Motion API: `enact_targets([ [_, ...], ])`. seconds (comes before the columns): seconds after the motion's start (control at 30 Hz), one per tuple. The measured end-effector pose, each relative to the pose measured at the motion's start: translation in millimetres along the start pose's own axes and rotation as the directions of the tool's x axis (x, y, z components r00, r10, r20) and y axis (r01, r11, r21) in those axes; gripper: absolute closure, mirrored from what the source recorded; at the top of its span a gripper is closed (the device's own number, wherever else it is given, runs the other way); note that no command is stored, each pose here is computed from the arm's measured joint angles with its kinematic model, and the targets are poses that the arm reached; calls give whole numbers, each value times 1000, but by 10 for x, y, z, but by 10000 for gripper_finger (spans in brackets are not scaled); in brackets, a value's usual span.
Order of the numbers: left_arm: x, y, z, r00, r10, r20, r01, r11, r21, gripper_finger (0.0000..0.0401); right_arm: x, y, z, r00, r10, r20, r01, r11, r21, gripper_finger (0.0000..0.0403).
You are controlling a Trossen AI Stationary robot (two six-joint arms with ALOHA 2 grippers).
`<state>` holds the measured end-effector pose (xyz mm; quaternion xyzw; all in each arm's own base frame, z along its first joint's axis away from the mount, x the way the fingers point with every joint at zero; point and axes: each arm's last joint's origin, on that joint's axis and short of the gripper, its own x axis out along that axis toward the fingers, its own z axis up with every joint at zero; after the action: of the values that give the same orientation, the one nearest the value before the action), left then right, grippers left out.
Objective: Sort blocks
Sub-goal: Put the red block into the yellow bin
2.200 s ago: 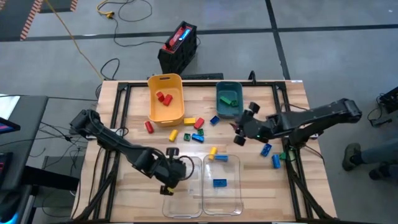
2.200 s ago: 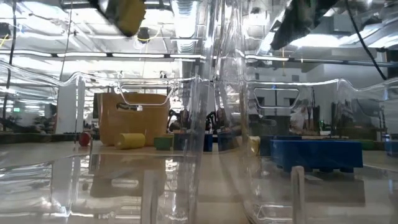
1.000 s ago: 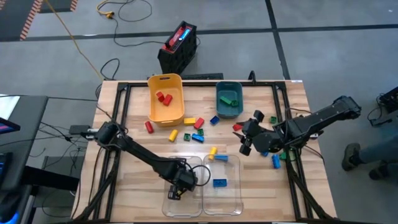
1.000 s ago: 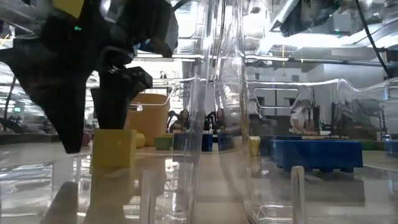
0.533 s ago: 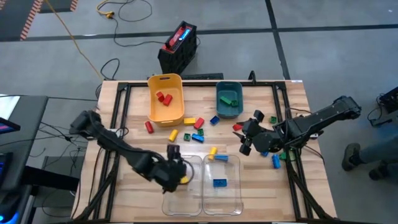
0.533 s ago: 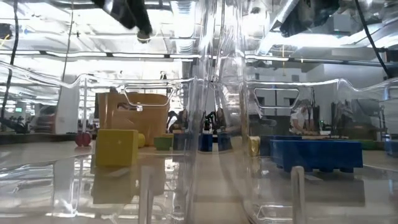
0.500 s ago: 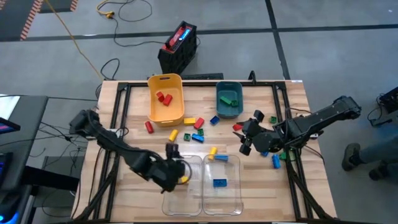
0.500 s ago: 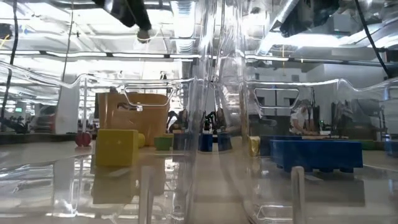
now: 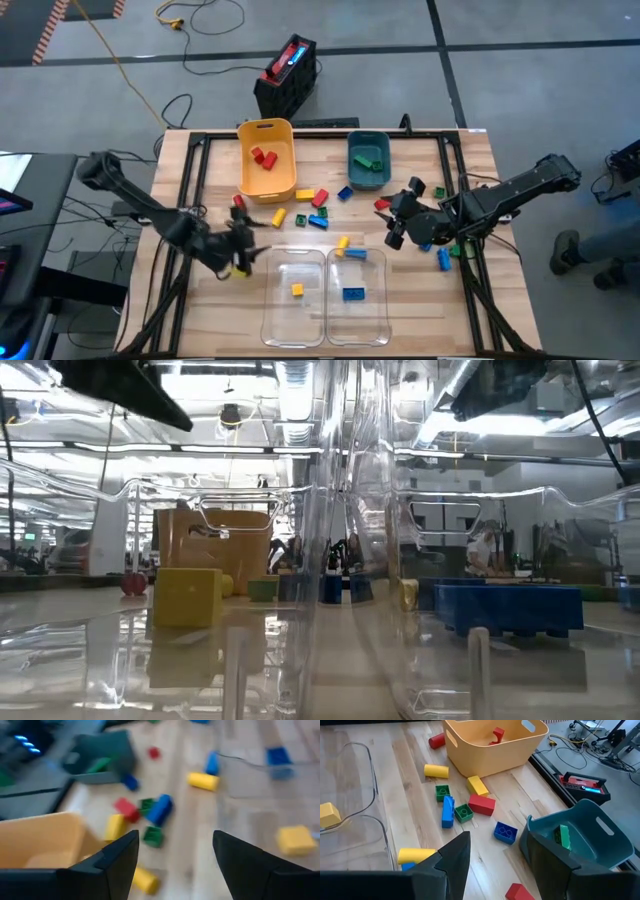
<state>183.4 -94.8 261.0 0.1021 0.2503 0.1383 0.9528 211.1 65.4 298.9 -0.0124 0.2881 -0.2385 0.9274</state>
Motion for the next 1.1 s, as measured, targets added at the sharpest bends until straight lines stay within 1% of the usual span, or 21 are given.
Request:
enact_targets([
  [0.13,-101,233,-256,991,125,54,-120,988,-95,153,30,22,1,999,-30,12,30,1000,-2,195],
  [0.23,-93,346,-476,983,178,48,-170,974,-148,153,77,62,-13,999,-47,6,47,999,-15,195],
  [0.33,-40,435,-654,973,232,22,-221,950,-219,153,137,117,-32,999,-53,-6,53,998,-30,195],
  [0.4,-1,465,-750,971,237,-8,-231,940,-253,153,179,160,-33,999,-53,-3,52,998,-36,195],
  [0.5,36,464,-795,981,183,-59,-192,950,-245,153,231,216,-37,999,-54,1,54,997,-58,195],
  [0.57,49,463,-802,981,159,-110,-179,961,-210,153,239,228,-44,999,-54,-2,54,996,-70,195],
  [0.67,54,453,-714,978,140,-155,-162,977,-138,153,228,236,-45,999,-49,2,49,996,-71,195],
  [0.77,63,428,-581,974,141,-178,-141,990,12,153,222,235,-37,999,-46,7,46,996,-74,195],
  [0.8,65,417,-518,973,135,-187,-130,991,44,153,222,235,-33,999,-45,10,46,996,-76,195],
  [0.9,70,377,-378,957,81,-278,-49,991,121,157,227,234,-34,999,-47,9,48,995,-89,195],
  [0.97,97,349,-316,931,63,-360,-2,986,169,163,227,235,-35,999,-47,8,48,994,-99,195],
  [1.0,115,340,-315,909,61,-413,26,979,202,167,226,237,-34,999,-46,10,47,993,-105,195],
  [1.1,234,296,-346,811,92,-578,105,949,298,178,226,237,-34,999,-46,10,47,993,-108,195],
])
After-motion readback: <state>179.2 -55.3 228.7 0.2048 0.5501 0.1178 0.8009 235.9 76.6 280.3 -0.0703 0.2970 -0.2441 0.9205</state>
